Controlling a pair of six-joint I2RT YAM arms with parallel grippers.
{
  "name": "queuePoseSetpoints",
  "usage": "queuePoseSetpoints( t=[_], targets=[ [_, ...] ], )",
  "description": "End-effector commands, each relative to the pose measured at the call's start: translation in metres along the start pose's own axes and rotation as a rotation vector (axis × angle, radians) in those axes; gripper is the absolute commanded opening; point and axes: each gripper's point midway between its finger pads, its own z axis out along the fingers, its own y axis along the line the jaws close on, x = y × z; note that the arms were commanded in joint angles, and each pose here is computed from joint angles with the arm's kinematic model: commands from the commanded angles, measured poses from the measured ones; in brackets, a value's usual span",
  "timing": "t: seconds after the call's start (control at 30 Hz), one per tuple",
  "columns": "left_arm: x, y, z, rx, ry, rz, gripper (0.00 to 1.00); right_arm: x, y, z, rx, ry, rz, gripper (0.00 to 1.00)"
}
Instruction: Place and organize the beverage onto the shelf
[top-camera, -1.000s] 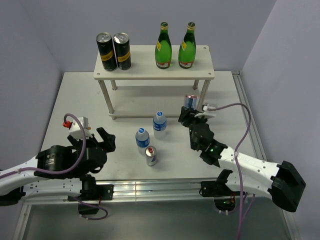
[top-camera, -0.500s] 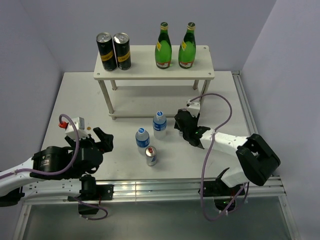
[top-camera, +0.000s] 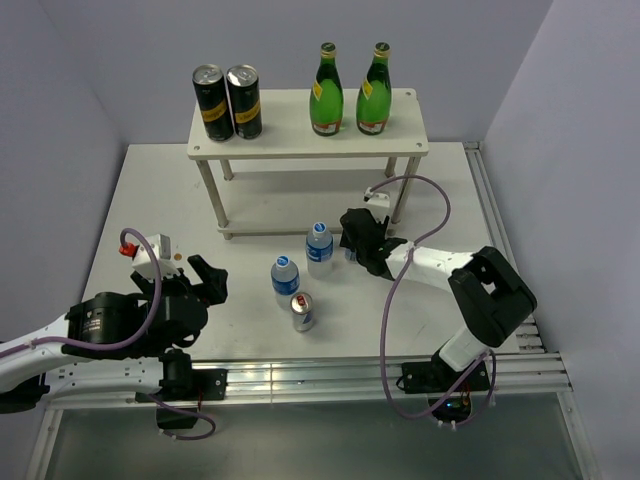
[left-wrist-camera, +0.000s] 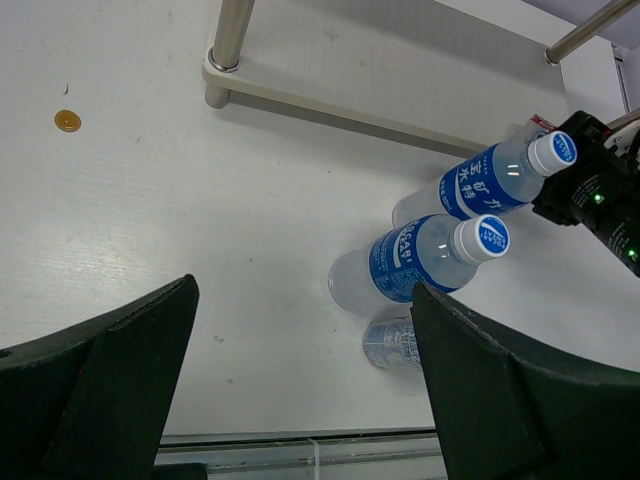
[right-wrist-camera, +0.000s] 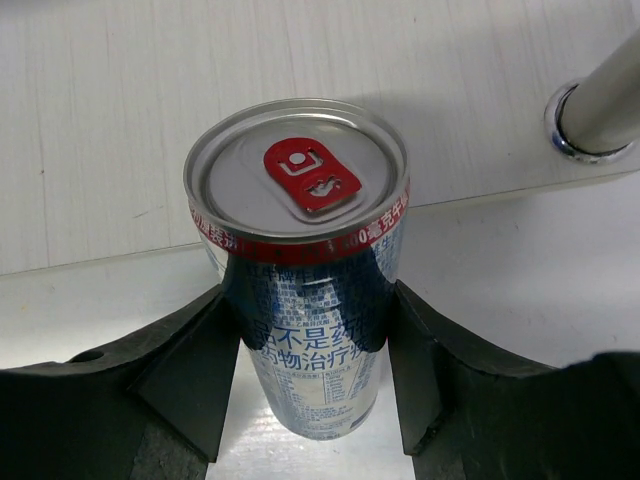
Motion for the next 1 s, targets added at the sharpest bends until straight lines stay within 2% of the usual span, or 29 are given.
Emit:
queuePoseSetpoints(
  t=[0.0,0.2,0.5,0.7,0.97],
  targets=[
    [-0.002,-0.001,0.001,0.002,-0.016,0.005,0.95,-0.024,0.007,0.011,-0.001,-0.045,0.051,0.00],
    [-0.002,-0.001,0.001,0.002,-0.016,0.008,0.95,-0.020,0.005,0.014,0.009,-0.035,0.050,0.00],
    [-0.002,-0.001,0.001,0.001,-0.016,0.008,0.94,-0.034,-0.004,-0.022,-0.033,-0.085,0.110,0.00],
    [-0.001,-0.001,0.001,-0.004,-0.015,0.016,0.94,-0.070,-0.001,-0.062,-0.082,-0.190,0.151,0.00],
    [-0.001,-0.002,0.001,-0.001,-0.014,0.012,0.94,-0.134,0.003,-0.094,-0.141,-0.430,0.189,0.00]
  ],
)
